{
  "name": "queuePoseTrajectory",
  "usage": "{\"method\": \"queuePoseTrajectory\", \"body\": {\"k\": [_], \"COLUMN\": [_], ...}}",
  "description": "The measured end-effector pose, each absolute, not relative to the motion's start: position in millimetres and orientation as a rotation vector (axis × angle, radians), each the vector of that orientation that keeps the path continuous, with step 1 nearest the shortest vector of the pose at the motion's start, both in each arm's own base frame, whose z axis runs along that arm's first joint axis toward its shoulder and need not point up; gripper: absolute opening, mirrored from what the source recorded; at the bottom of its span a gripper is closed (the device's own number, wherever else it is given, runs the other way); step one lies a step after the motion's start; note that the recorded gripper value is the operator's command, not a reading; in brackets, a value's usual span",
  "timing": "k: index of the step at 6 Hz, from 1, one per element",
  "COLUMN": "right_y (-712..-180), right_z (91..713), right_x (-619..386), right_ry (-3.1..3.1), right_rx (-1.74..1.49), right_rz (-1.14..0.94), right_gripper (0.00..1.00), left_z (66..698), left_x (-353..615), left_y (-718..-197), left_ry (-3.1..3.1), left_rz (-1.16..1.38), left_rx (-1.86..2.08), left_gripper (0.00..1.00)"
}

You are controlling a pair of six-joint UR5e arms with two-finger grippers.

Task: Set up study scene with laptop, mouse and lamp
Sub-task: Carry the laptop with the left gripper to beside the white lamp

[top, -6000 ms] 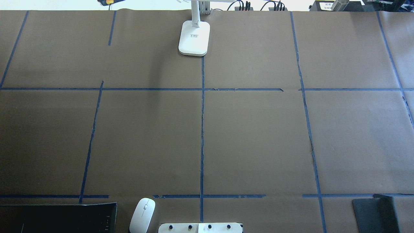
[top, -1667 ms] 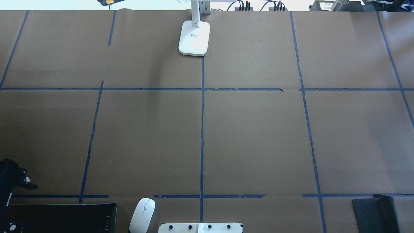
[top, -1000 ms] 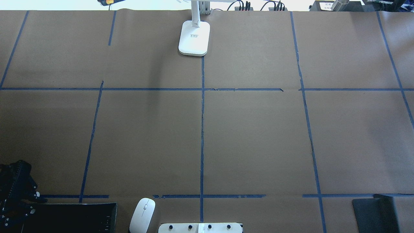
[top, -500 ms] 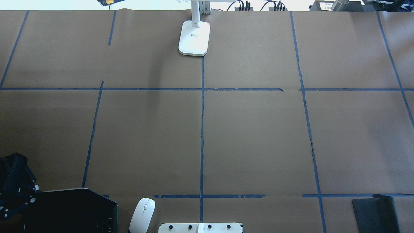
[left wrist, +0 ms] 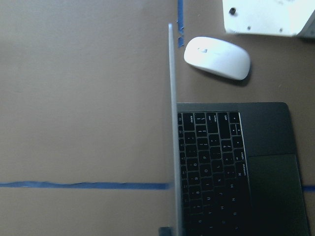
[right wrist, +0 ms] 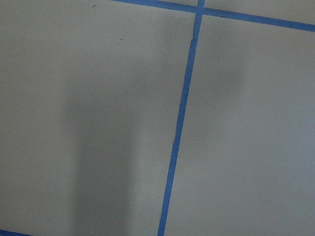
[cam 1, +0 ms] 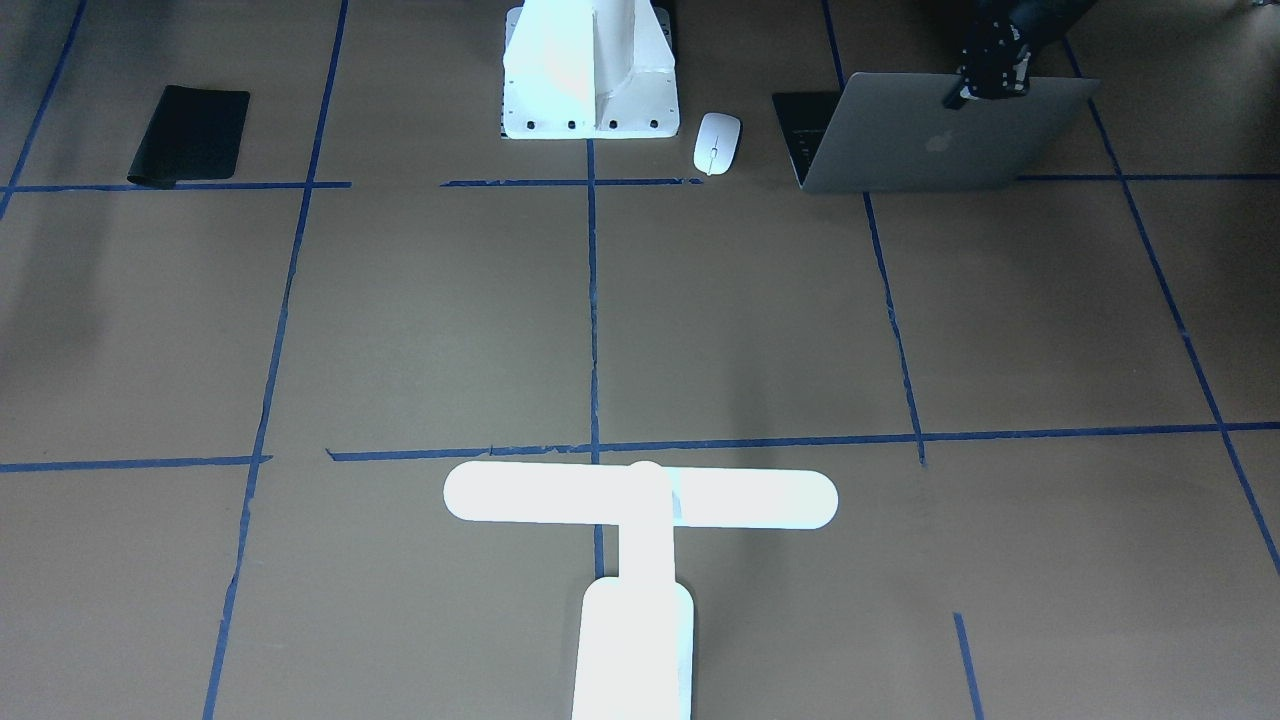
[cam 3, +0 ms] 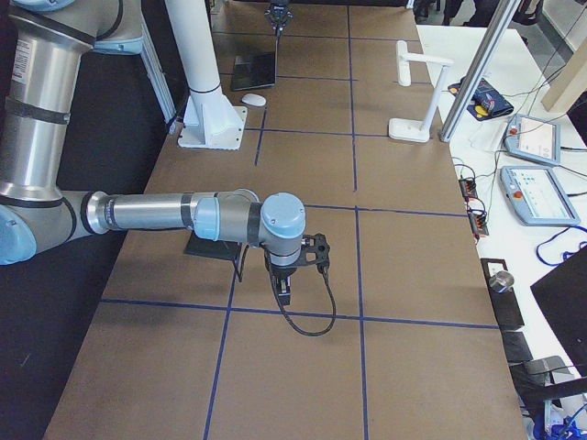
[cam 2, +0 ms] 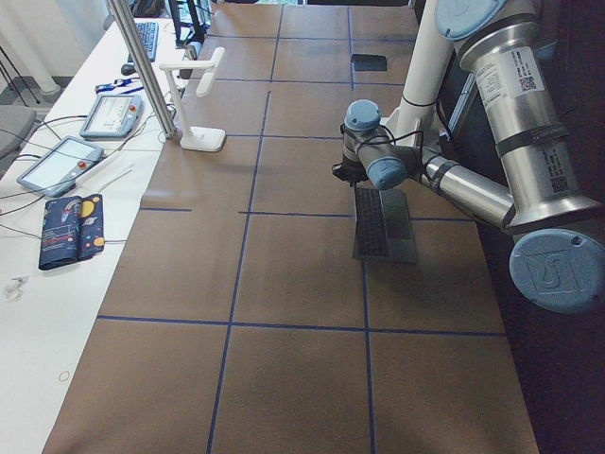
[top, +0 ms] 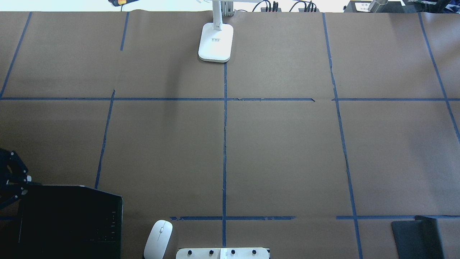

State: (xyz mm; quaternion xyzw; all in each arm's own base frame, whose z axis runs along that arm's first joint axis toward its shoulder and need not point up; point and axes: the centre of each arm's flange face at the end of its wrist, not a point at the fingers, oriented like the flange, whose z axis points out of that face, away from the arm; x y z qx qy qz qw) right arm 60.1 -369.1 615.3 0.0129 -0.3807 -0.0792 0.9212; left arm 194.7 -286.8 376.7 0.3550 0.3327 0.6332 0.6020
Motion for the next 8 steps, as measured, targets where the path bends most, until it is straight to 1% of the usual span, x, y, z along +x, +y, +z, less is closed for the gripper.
{"method": "queuePoseTrajectory", "body": {"k": [1, 4, 7, 8], "right_y": [-369, -369, -368, -368], "right_z": [615, 615, 616, 617], "right_x": [60, 60, 60, 60], "right_ry": [-0.782, -0.782, -0.782, -0.782], "right_rx": [0.027, 0.027, 0.024, 0.023], "right_rz": [-0.163, -0.163, -0.162, -0.161], "right_gripper": [1.00, 1.00, 1.00, 1.00], "left_z": [359, 279, 206, 192], "left_x": [201, 250, 337, 357], "left_y": [-309, -380, -487, -513], "left_ry": [0.735, 0.702, 0.642, 0.618], "left_rz": [1.480, 1.470, 1.439, 1.428], "left_rx": [0.831, 0.874, 0.933, 0.931], "left_gripper": [0.00, 0.00, 0.00, 0.00]}}
